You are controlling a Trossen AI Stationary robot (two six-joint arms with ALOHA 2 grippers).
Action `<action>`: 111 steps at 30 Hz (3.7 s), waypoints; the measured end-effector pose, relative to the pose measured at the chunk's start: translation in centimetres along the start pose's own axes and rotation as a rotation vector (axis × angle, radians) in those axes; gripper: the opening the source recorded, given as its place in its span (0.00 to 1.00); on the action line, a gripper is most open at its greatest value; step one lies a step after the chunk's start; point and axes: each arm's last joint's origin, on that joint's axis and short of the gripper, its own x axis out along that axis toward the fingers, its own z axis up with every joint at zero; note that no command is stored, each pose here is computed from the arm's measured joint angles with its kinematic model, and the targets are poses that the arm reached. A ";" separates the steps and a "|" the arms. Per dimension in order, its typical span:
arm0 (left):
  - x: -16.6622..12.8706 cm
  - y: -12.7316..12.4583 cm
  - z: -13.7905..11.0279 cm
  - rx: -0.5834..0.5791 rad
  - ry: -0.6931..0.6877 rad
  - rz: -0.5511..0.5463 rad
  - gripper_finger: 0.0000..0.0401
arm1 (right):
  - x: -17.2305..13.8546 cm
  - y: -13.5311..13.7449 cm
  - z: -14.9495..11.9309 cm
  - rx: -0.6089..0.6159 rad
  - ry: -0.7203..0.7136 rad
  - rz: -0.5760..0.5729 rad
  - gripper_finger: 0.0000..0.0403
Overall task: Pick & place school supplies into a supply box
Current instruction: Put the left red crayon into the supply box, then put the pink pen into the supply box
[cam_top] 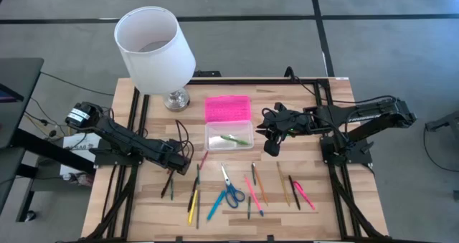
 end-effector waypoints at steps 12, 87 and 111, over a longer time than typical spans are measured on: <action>-0.3 -0.5 0.4 0.232 -0.026 -0.007 0.07 | 0.0 0.0 0.1 0.001 -0.006 0.001 0.16; -6.8 -10.2 16.0 0.970 -0.534 -0.282 0.03 | -0.2 0.8 0.6 0.037 -0.069 0.037 0.16; -5.7 -9.4 20.3 0.922 -0.461 -0.156 0.30 | -0.6 2.0 -1.1 0.106 0.066 0.046 0.16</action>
